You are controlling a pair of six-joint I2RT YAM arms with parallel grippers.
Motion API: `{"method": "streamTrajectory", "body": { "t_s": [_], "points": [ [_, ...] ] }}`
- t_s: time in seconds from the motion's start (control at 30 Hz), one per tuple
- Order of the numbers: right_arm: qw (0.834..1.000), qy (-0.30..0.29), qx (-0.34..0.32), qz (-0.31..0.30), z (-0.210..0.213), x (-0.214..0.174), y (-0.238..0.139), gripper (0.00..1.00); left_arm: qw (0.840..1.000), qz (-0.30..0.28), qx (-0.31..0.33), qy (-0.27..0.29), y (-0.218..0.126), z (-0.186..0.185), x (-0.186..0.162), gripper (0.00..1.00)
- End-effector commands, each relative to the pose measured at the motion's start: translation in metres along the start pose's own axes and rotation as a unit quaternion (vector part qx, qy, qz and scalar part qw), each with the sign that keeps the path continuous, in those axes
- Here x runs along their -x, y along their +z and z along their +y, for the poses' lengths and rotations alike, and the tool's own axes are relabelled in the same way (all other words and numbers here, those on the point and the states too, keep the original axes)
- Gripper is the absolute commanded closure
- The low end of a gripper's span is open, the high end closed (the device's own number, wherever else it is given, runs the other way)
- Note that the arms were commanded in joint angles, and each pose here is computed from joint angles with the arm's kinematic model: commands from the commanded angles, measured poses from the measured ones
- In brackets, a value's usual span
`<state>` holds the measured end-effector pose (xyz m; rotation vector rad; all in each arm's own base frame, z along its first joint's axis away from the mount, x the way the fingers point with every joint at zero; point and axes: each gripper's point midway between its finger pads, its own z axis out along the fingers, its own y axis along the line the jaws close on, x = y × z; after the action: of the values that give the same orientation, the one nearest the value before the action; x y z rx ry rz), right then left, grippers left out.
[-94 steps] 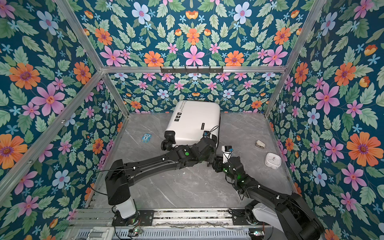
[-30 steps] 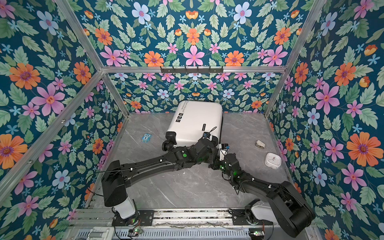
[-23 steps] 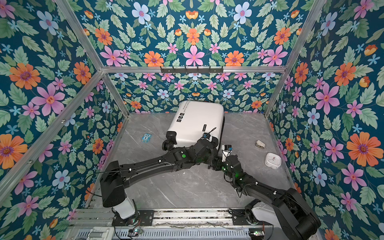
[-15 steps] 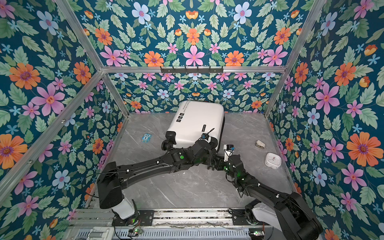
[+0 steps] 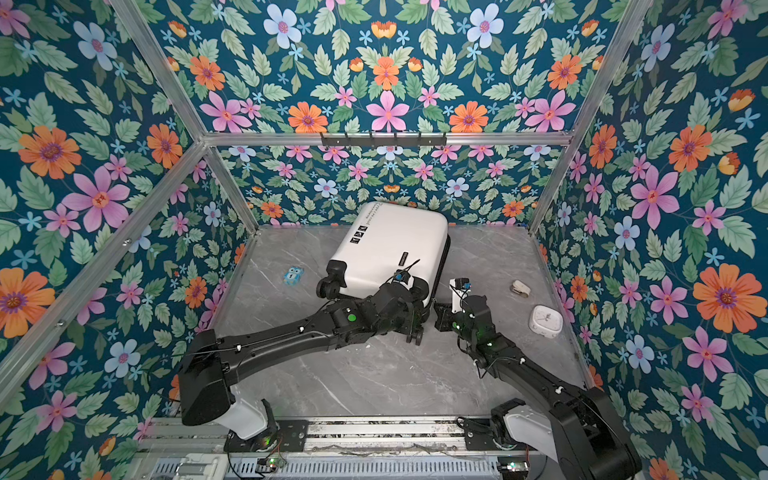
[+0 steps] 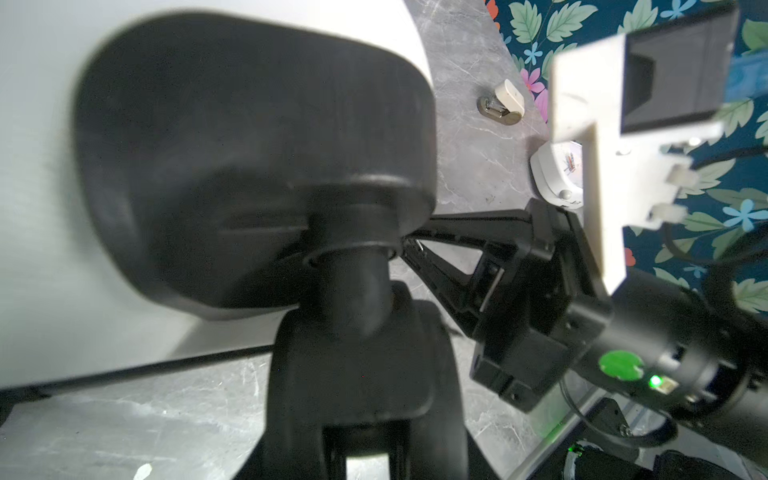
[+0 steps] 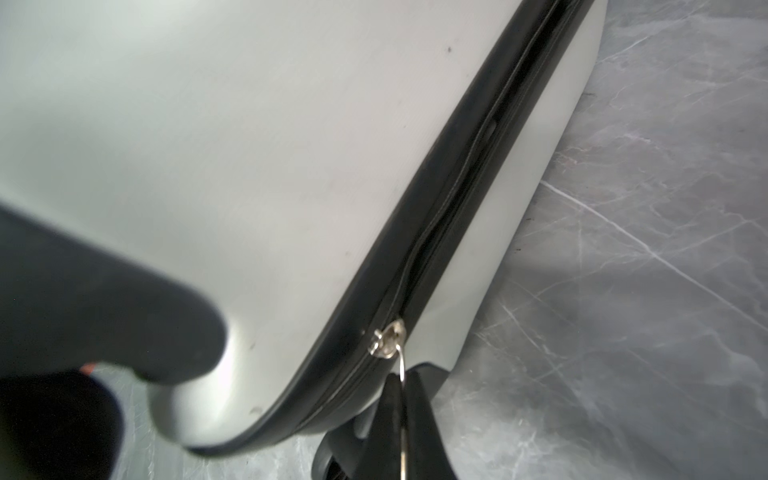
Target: Pack the luggage
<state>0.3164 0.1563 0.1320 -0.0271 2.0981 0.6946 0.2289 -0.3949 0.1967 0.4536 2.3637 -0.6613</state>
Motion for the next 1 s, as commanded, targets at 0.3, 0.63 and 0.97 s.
{"method": "streamTrajectory", "body": {
  "t_s": [0.3,0.63,0.97],
  "points": [
    [0.997,0.009,-0.070,-0.012,-0.039,0.034,0.021,1.00,0.999,-0.033,-0.036,0.010,-0.020,-0.012,0.013,1.00],
    [0.995,0.026,-0.090,-0.017,-0.061,0.068,0.043,1.00,0.998,-0.028,-0.046,0.015,-0.024,-0.013,0.009,1.00],
    [0.992,0.045,-0.115,-0.027,-0.091,0.095,0.060,1.00,0.998,-0.025,-0.048,0.018,-0.027,-0.010,0.004,1.00]
  ]
}}
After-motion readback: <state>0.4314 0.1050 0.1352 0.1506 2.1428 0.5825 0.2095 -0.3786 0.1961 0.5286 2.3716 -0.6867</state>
